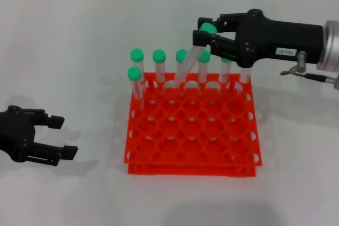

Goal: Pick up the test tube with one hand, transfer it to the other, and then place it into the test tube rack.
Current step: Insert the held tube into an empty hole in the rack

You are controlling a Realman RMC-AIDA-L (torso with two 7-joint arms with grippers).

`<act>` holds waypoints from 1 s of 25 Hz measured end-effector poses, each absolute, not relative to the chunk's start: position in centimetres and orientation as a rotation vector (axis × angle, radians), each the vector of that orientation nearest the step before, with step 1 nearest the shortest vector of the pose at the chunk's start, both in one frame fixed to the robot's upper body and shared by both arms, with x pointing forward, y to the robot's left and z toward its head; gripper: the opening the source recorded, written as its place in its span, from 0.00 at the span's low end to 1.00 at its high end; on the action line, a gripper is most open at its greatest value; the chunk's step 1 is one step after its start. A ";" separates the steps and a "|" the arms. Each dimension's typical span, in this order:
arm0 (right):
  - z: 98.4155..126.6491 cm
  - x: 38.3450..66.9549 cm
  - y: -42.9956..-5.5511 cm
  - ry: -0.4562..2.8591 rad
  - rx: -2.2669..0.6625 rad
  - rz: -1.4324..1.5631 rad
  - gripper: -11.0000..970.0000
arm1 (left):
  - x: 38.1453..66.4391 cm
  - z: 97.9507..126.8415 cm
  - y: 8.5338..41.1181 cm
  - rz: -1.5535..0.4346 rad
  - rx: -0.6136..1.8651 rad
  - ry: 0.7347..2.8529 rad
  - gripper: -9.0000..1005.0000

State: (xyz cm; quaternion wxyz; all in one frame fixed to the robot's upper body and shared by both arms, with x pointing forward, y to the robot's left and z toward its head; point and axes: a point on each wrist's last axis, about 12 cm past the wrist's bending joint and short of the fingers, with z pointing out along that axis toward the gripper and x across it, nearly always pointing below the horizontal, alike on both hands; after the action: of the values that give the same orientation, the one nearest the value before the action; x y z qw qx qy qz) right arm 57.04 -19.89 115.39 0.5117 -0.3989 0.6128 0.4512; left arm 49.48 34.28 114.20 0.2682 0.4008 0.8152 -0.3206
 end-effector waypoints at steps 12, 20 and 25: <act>115.1 57.8 -17.2 1.497 -0.998 1.027 0.28 | 49.5 114.1 34.4 -0.826 1.141 2.142 0.88; 115.7 58.3 -16.3 1.499 -1.026 1.032 0.28 | 49.7 114.0 34.3 -0.824 1.148 2.131 0.88; 115.6 58.5 -16.3 1.536 -1.031 1.033 0.28 | 49.8 114.1 34.2 -0.822 1.153 2.123 0.88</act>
State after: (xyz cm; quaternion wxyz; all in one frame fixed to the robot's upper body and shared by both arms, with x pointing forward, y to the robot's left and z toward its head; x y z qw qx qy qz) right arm 58.49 -16.34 115.64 0.4894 -0.4242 0.6323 0.4251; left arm 49.75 34.24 114.06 0.2905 0.4323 0.7960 -0.3083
